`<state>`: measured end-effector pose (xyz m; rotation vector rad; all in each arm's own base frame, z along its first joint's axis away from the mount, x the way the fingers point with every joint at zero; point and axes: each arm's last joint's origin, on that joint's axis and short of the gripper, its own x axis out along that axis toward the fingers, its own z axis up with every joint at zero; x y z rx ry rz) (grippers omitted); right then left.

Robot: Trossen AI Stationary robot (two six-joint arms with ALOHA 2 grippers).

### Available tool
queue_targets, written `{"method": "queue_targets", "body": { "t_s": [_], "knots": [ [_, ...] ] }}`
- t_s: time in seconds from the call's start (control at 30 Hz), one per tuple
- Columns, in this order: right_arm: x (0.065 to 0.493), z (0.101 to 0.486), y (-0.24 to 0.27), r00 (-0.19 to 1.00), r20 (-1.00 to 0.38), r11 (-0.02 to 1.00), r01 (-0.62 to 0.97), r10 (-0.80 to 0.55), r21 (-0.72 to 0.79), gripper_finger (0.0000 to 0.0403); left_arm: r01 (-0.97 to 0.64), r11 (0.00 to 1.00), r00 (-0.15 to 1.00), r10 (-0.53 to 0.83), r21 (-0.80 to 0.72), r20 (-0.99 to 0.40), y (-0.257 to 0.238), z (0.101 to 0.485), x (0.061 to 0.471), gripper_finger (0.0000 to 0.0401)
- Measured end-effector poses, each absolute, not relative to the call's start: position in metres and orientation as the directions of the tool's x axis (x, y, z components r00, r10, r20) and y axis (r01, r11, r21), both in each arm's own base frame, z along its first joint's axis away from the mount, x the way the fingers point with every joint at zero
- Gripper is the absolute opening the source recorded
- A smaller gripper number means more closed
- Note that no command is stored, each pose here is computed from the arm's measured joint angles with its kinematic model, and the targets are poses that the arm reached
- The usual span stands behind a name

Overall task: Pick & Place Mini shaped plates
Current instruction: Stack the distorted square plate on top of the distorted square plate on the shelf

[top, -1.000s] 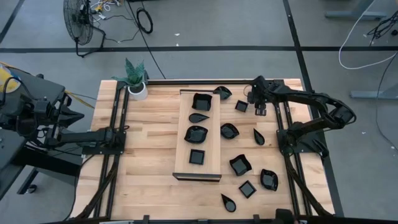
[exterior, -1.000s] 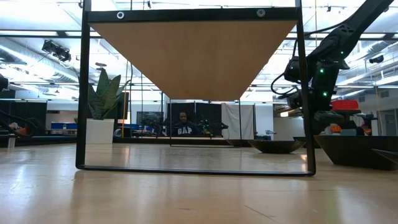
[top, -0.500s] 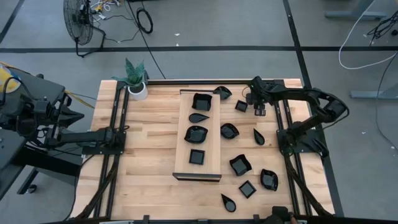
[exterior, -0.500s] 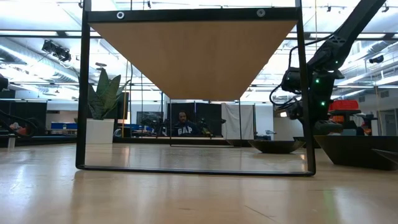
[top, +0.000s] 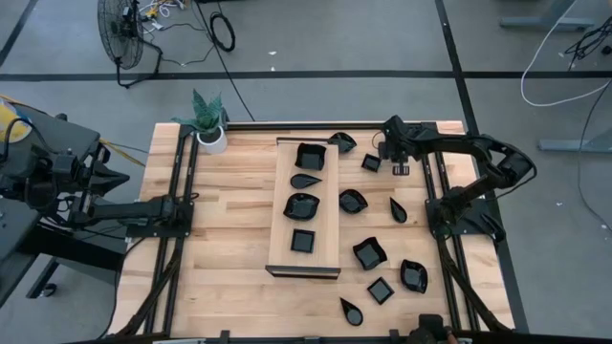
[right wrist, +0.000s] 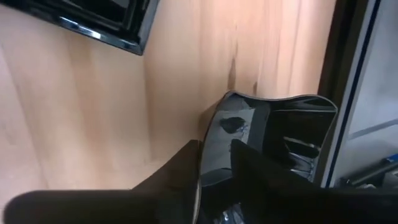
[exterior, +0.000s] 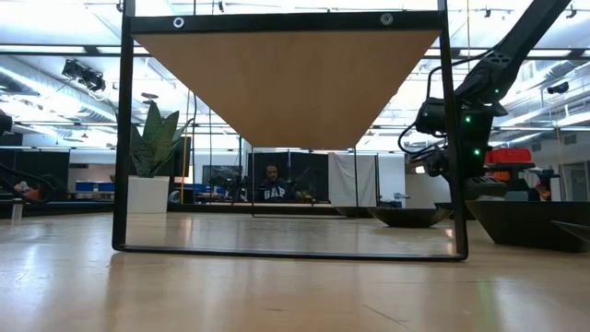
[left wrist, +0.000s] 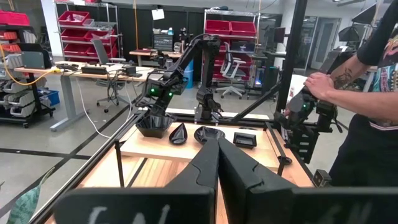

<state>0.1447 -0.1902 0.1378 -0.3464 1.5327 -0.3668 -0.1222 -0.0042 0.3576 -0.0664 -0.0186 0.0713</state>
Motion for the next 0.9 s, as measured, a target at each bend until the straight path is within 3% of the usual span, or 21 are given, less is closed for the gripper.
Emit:
{"method": "queue_targets", "body": {
  "t_s": [0.33,0.67,0.9],
  "knots": [
    [0.1437,0.1389,-0.194,0.013,-0.889,0.889,0.011,-0.458,-0.458,0.004,-0.07,0.995,0.997,0.072,-0.067,0.016,-0.0042,0.3577,-0.1222,0.0014],
    [0.1459,0.1425,-0.1968,0.026,-0.879,0.879,0.063,-0.476,-0.474,0.0007,-0.071,0.995,0.997,0.072,-0.067,0.016,-0.0042,0.3577,-0.1222,0.0014],
    [0.146,0.1425,-0.1966,0.03,-0.882,0.881,0.067,-0.471,-0.468,0.0005,-0.071,0.995,0.997,0.072,-0.067,0.016,-0.0042,0.3576,-0.1222,0.0014]
  ]
}}
